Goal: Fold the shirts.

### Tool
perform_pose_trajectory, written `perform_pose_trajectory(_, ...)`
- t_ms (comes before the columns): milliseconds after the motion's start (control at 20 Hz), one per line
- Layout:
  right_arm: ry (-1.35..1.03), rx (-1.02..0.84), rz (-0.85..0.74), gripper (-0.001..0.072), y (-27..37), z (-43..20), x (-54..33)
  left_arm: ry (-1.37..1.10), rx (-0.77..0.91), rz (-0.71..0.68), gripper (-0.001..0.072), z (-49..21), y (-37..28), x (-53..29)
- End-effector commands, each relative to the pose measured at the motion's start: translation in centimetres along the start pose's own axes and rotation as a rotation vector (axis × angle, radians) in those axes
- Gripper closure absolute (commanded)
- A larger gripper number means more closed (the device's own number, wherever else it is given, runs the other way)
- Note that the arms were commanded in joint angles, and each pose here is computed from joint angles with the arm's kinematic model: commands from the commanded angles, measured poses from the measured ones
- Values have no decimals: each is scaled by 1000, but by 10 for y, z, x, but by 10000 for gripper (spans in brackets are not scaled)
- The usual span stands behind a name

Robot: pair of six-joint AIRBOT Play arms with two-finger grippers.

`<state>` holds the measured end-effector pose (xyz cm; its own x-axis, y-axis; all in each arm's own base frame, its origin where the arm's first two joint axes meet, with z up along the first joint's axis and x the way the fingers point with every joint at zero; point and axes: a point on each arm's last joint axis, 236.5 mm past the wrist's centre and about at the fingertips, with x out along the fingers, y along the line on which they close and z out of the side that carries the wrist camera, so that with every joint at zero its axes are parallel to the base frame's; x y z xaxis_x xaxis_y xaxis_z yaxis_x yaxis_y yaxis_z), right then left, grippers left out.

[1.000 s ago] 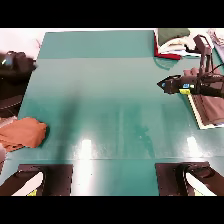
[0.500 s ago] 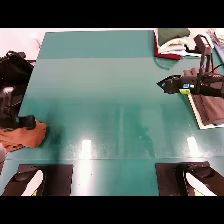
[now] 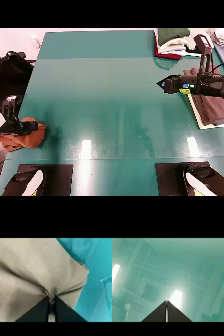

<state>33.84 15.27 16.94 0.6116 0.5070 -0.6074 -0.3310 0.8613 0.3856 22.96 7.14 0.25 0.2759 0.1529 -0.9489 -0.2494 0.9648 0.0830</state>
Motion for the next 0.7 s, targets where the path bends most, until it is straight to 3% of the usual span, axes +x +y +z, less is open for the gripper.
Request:
perform_pose_trajectory(0, -56, -13, 11, 695, 8, 20, -10, -143, -9, -40, 684, 47, -8, -55)
perform_pose_trajectory(150, -167, -64, 19, 696, 25, 61, -39, -457, 102, -165, 684, 115, -52, -174)
perform_pose_trajectory(350, -356, -131, 16, 696, 46, 118, -86, -793, 223, -383, 685, 135, -112, -321)
perform_pose_trajectory(500, -437, -173, 1, 695, 56, 141, -113, -853, 298, -510, 686, 130, -149, -362)
perform_pose_trajectory(650, -475, -197, -8, 696, 61, 151, -128, -755, 434, -590, 685, 126, -218, -341)
